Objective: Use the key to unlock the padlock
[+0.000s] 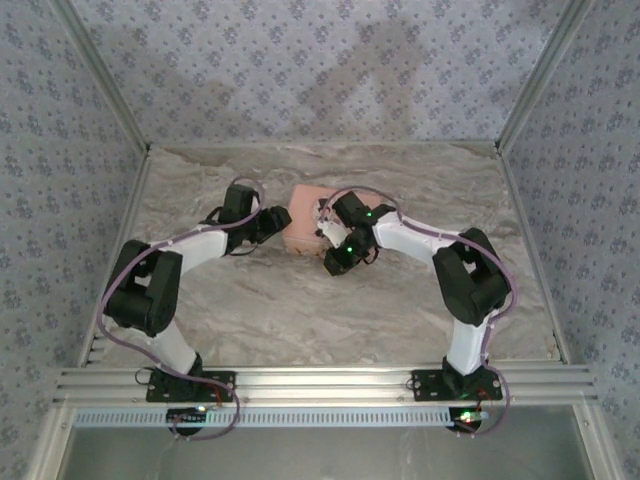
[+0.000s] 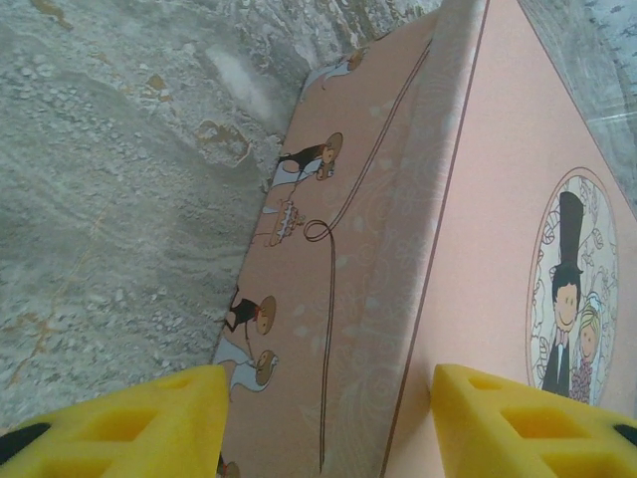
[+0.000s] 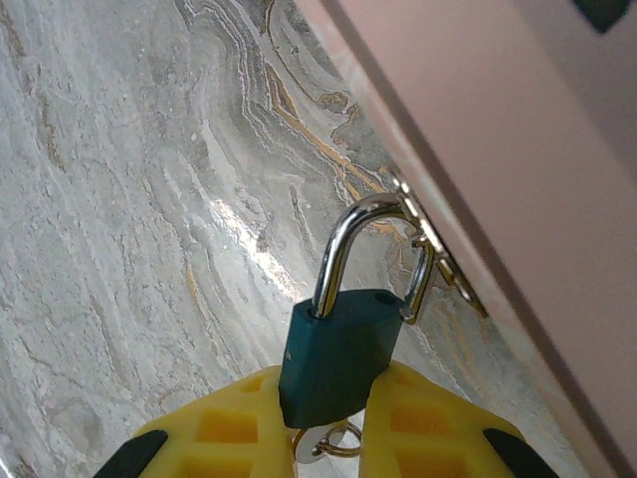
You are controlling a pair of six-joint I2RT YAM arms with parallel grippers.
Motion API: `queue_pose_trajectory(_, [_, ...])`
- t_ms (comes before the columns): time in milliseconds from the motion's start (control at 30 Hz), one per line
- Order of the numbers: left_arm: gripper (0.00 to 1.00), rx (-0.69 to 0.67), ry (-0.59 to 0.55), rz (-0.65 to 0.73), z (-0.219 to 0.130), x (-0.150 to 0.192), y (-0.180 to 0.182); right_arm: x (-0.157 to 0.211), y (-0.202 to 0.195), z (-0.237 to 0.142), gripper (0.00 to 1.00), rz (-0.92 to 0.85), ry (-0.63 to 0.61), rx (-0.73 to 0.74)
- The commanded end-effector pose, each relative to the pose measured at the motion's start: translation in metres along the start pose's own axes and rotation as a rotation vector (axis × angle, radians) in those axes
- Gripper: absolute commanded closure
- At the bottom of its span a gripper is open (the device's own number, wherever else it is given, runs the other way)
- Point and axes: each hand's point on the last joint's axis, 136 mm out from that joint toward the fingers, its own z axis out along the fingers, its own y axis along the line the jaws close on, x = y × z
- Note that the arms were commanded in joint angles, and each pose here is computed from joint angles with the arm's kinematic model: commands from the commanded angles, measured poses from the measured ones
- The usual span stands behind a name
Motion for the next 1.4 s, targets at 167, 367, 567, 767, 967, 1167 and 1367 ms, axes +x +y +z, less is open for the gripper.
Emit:
queue_pose_trajectory(167, [0.49,0.041,0.041,0.014,0.012,0.001,-0.004,-0.012,0.008,-0.004,1.00,-0.206,0.092,0.049])
queue_pose_trajectory(367, [0.53,0.063,0.060,-0.005,0.016,0.007,-0.003,-0.026,0.010,0.001,1.00,-0.297,0.106,0.113])
queue_pose_trajectory(567, [0.56,0.074,0.064,-0.010,0.015,0.010,-0.005,-0.048,0.016,-0.002,1.00,-0.333,0.033,0.156])
queue_pose_trajectory(767, [0.56,0.074,0.067,-0.021,0.015,0.013,-0.002,-0.061,0.024,0.001,1.00,-0.353,-0.044,0.180])
queue_pose_trajectory(967, [0.58,0.081,0.075,-0.028,0.017,0.015,-0.002,-0.077,0.025,0.007,1.00,-0.409,-0.181,0.283])
queue_pose_trajectory(1167, [0.60,0.086,0.080,-0.035,0.017,0.018,-0.001,-0.096,0.035,-0.007,1.00,-0.456,-0.310,0.323])
queue_pose_trajectory(1367, [0.61,0.083,0.080,-0.034,0.015,0.018,-0.002,-0.099,0.042,-0.010,1.00,-0.528,-0.297,0.300])
